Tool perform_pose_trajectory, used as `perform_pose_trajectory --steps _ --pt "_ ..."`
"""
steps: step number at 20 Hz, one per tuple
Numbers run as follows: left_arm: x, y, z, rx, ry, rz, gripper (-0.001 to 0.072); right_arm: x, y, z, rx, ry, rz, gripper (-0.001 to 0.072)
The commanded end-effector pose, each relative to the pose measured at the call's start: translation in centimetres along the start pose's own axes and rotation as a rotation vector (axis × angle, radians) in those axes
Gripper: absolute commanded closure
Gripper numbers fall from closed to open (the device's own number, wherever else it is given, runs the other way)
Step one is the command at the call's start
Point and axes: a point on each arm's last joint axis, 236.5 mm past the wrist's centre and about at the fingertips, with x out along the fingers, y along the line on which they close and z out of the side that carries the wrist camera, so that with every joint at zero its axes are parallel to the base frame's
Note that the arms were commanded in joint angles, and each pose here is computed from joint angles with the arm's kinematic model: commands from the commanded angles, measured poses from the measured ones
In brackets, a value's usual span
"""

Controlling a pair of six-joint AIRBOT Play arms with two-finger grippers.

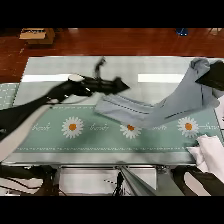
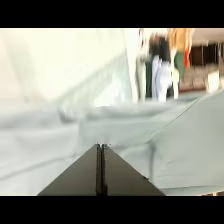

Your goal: Fold the shirts.

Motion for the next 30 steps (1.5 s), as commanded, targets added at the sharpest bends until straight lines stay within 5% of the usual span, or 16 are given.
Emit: perform_pose_trajectory --steps 1,8,17,20,21,24,28,30 --pt "-13.6 -1.7 9.1 0.104 -0.249 0.024 0.0691 3.0 1.9 0.9 -0.090 0.020 0.007 0.0676" --pt "-36.2 -5.4 12.6 0.228 -0.598 0.122 0.0690 16.9 15.2 1.4 -0.226 0.022 0.152 0.0675" --pt "-40.9 -9.7 8.8 0.346 -0.628 0.172 0.0690 32.3 22.7 -9.2 -0.167 0.249 0.200 0.0655" --pt "-39.7 -9.8 8.6 0.348 -0.598 0.159 0.0690 32.5 23.9 -9.5 -0.124 0.256 0.241 0.0266" --pt "-39.4 -9.6 8.5 0.344 -0.589 0.161 0.0690 31.8 23.7 -8.9 -0.124 0.245 0.243 0.0245" --pt "-38.4 -8.4 8.2 0.329 -0.556 0.181 0.0689 27.4 19.5 -5.7 -0.200 0.224 0.170 0.0228" --pt "-38.4 -7.1 8.2 0.314 -0.547 0.221 0.0689 16.2 -0.3 -1.8 -0.329 0.307 -0.404 0.0214" --pt "-38.3 -6.9 8.1 0.313 -0.541 0.231 0.0689 11.9 -7.2 -2.4 -0.216 0.343 -0.499 0.0214"
